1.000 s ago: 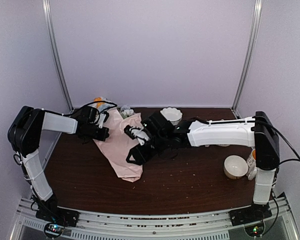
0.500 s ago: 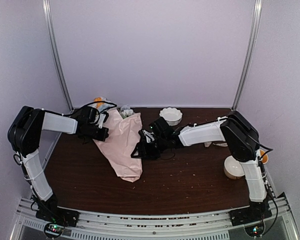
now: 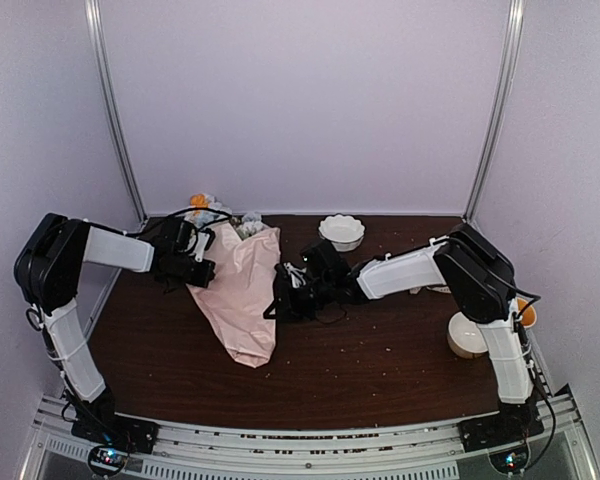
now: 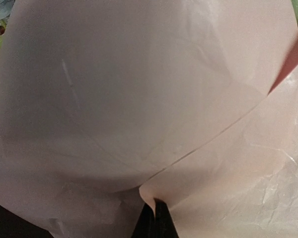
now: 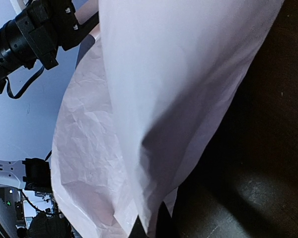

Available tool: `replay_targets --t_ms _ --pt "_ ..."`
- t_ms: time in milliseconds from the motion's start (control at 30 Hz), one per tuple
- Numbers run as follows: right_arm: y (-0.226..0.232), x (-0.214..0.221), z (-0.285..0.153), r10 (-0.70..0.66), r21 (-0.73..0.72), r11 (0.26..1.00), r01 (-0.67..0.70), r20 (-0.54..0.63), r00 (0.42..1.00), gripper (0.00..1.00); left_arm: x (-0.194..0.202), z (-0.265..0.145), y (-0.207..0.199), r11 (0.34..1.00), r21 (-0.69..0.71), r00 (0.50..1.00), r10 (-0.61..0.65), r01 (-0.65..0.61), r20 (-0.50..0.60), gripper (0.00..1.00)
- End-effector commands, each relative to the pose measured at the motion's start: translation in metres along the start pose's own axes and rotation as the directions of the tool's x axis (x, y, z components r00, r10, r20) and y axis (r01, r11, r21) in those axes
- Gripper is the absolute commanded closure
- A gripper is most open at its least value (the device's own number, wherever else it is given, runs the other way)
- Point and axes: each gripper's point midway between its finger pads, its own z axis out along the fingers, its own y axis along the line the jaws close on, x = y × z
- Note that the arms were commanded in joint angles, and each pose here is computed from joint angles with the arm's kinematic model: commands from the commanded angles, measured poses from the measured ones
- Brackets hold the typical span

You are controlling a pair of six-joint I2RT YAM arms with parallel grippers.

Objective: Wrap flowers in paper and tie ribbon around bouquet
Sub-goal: Press the fold line of the folded bouquet.

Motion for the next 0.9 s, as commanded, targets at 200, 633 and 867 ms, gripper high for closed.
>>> replay_targets --t_ms 200,633,867 --pt "-0.004 0.031 -0.02 -0.076 0.03 0.996 0.078 -0.068 0.995 1.0 0.002 -0.024 -0.024 0.999 0.04 0.996 0.02 -0.023 0.083 1.0" --pt "-0.036 0.125 -0.081 -0.1 0.119 0.985 0.124 -0.195 0.976 1.0 -0.001 -0.056 -0.076 0.981 0.161 0.983 0.083 -0.11 0.166 1.0" --pt "-0.045 0.123 -0.095 -0.136 0.2 0.963 0.182 -0.222 0.965 0.61 -0.03 -0.056 -0.072 0.981 0.143 0.972 0.099 -0.131 0.214 1.0"
